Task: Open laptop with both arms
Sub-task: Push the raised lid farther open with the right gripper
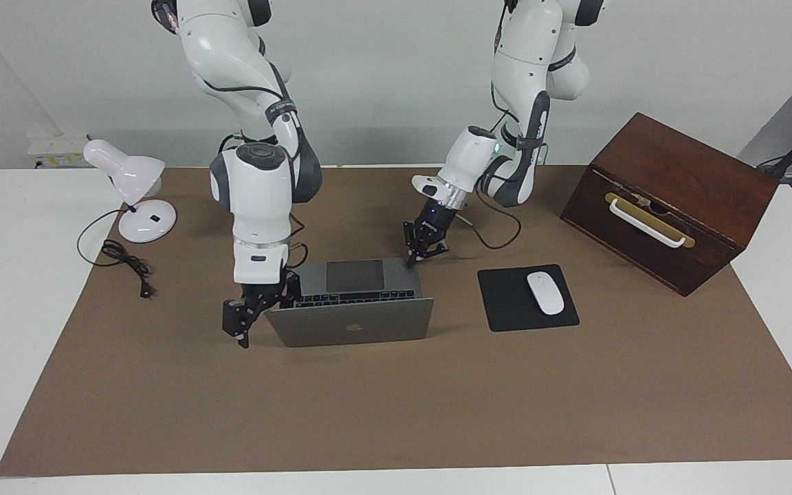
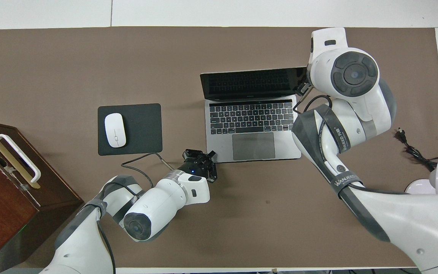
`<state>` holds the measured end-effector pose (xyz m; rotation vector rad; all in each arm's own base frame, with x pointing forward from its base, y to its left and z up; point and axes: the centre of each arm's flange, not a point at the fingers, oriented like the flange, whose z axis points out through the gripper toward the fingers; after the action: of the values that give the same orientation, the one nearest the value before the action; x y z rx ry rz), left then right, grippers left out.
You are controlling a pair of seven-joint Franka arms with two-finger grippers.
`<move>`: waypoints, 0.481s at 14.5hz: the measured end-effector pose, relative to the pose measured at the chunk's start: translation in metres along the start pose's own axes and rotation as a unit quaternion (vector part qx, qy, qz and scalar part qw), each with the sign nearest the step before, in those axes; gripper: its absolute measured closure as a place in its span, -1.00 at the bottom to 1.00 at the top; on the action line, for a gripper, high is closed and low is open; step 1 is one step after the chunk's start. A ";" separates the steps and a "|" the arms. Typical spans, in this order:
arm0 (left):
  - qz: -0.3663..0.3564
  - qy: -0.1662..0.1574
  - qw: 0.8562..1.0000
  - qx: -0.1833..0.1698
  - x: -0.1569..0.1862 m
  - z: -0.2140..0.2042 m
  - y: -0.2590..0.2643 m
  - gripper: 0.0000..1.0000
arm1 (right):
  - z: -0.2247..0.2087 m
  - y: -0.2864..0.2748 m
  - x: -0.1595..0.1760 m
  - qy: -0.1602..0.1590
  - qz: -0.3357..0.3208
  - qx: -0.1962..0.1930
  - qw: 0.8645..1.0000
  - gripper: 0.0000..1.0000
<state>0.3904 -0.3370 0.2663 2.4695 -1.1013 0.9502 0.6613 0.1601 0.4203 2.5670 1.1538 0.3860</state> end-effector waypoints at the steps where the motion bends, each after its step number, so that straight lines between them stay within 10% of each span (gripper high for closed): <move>1: 0.000 0.000 1.000 0.000 0.000 0.000 0.000 0.98 | -0.007 -0.002 0.001 -0.009 -0.002 0.008 1.000 -1.00; 7: 0.000 0.000 1.000 0.000 0.000 0.000 0.000 0.98 | -0.069 -0.010 -0.009 -0.048 0.018 0.053 0.997 -1.00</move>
<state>0.3904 -0.3370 0.2663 2.4695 -1.1013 0.9502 0.6244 0.1707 0.4793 2.6689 1.1242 0.2104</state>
